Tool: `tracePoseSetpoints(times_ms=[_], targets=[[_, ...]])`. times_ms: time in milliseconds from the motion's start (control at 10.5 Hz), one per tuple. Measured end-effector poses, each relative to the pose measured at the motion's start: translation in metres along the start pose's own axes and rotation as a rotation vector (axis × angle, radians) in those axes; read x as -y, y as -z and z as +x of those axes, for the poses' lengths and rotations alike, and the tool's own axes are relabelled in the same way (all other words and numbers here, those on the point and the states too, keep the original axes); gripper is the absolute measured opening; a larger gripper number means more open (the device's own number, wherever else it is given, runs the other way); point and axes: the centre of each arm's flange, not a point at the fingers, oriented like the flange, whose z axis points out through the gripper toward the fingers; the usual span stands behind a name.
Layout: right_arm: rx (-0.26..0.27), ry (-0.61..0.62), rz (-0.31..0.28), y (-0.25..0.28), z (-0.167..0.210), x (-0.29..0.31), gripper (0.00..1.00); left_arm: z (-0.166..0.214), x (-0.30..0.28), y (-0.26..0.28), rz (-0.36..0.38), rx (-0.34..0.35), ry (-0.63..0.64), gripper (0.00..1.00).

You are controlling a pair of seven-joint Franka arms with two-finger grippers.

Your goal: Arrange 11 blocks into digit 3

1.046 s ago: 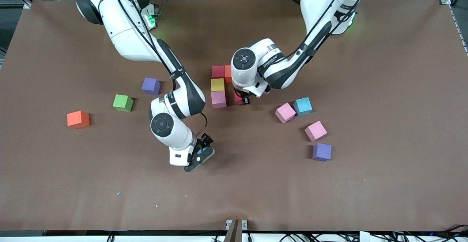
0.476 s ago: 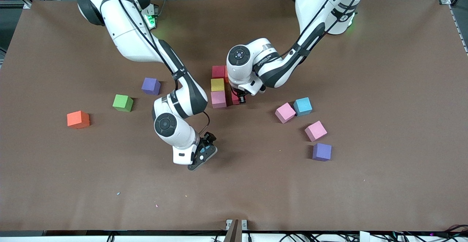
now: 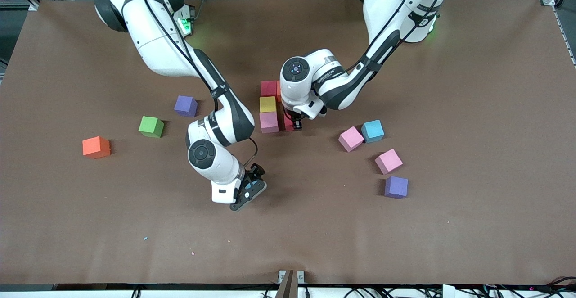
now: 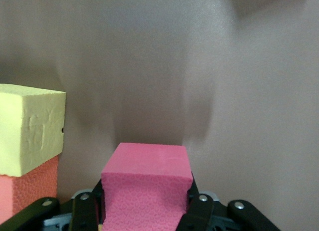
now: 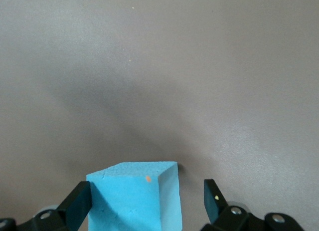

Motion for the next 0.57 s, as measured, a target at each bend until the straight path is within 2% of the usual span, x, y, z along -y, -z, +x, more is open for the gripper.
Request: tracePoseSetpoints(times_ms=[571], targets=[[-0.014, 0.001, 0.017, 0.0025, 0.0033, 0.006, 1.0, -0.0035, -0.0014, -0.0083, -0.018, 0.011, -0.015, 0.59]])
